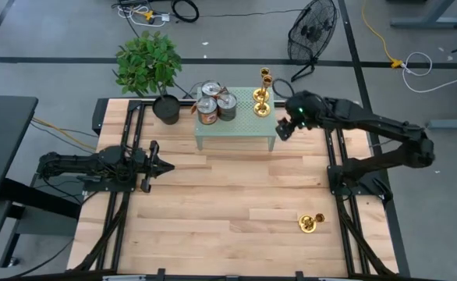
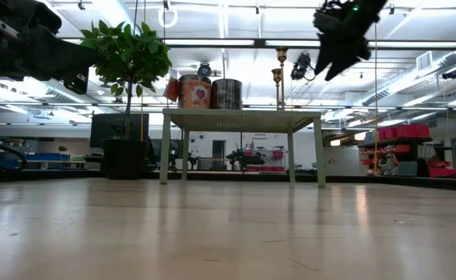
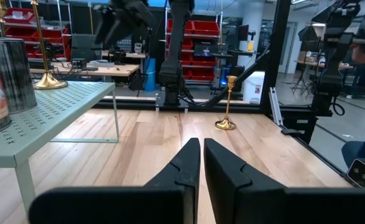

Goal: Pick & Place candle stick holders
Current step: Put the gold candle holder on the shelf

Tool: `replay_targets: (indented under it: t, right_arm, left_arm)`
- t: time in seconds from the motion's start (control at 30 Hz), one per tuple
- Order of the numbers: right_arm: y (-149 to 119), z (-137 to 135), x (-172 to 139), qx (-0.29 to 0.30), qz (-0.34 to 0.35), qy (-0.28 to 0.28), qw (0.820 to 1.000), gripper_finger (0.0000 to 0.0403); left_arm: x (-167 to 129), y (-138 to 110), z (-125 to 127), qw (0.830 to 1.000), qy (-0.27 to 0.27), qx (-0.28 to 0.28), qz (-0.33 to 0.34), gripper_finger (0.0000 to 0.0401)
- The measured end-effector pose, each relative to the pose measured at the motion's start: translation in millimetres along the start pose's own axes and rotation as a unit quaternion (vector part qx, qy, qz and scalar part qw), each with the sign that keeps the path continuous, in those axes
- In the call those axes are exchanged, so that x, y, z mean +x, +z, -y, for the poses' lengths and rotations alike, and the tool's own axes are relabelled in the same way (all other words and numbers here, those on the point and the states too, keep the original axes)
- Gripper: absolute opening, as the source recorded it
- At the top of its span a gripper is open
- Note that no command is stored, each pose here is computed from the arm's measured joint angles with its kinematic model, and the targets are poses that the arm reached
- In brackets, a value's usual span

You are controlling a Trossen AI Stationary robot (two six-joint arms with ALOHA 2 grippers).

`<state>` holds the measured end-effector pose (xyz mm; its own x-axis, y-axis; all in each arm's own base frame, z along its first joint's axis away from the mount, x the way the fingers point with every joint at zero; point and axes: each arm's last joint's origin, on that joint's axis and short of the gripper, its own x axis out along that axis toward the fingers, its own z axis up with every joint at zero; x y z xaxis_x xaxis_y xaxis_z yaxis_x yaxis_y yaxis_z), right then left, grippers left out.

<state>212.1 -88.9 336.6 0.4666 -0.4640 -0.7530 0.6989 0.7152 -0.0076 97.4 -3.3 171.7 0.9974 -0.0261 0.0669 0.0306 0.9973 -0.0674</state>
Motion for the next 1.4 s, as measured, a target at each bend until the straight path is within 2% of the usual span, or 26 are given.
replay_targets:
  t: [0.13, 0.33, 0.6, 0.83, 1.07, 1.4]
  right_arm:
    - [-21, 3, -6, -0.004, -0.003, 0.007, 1.0, 0.0249]
    - [-38, 8, -23, -0.016, 0.009, 0.026, 0.999, 0.0249]
    - [-48, 6, -45, -0.078, 0.007, 0.153, 0.985, 0.0242]
    - [-53, 1, -52, -0.094, -0.001, 0.199, 0.975, 0.0182]
    - [-54, 0, -53, -0.103, 0.0, 0.206, 0.973, 0.0115]
    - [-56, 1, -57, -0.116, 0.007, 0.21, 0.971, 0.0057]
  left_arm:
    - [0, 0, 0, 1.0, 0.0, 0.0, 0.0, 0.003]
    - [0, 0, 0, 1.0, 0.0, 0.0, 0.0, 0.003]
    - [0, 0, 0, 1.0, 0.0, 0.0, 0.0, 0.003]
    - [0, 0, 0, 1.0, 0.0, 0.0, 0.0, 0.003]
    - [0, 0, 0, 1.0, 0.0, 0.0, 0.0, 0.003]
    - [0, 0, 0, 1.0, 0.0, 0.0, 0.0, 0.003]
